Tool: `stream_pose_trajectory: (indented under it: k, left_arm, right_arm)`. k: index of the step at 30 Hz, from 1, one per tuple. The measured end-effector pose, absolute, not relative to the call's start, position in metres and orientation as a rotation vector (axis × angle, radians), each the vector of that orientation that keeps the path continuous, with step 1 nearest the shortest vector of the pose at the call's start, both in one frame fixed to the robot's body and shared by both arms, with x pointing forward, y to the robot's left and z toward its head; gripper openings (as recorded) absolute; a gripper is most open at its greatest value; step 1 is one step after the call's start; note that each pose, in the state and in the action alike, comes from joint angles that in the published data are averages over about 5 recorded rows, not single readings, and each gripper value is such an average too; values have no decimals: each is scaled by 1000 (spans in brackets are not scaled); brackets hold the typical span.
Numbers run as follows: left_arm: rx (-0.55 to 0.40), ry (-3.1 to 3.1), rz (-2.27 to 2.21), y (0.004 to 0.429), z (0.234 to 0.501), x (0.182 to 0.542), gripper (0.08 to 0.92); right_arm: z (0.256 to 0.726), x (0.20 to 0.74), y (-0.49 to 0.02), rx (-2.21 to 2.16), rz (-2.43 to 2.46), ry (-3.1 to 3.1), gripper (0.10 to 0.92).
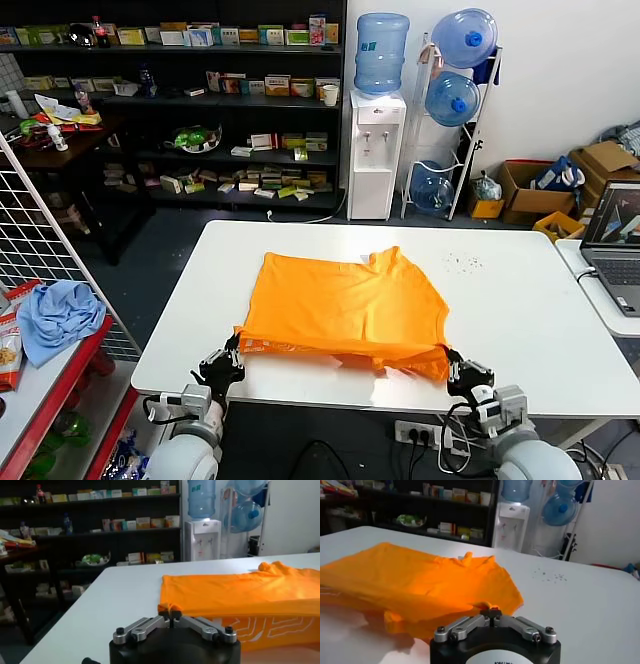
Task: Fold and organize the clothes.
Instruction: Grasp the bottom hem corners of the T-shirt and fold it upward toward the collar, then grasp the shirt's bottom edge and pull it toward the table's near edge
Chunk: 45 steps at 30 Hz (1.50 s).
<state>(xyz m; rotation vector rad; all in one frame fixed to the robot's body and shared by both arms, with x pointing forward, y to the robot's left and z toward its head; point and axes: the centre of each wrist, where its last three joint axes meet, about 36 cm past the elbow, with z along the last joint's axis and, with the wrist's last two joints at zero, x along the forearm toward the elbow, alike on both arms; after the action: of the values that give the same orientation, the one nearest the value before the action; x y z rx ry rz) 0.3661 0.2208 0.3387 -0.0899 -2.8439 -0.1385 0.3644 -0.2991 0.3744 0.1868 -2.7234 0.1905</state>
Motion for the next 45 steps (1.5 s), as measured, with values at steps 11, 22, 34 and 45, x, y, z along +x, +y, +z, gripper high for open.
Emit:
stream_pose_trajectory:
  k: [11,22,34,45]
  left_arm:
    - [-104,-2836,-159,223,319,402,128]
    - [-92,-2808,-126,233,319,398,439]
    - [-47,-2763,-50,238,326,389,765]
    - [-33,-2705,-13,239,317,393,802]
  right_arm:
    - [351,410,-294,175,180,-2716,306]
    - [365,400,-306,159,156,-2621,627]
    - [366,380,-321,154,141,-2537,822]
    - [357,379,-321,160,125,-2504,757]
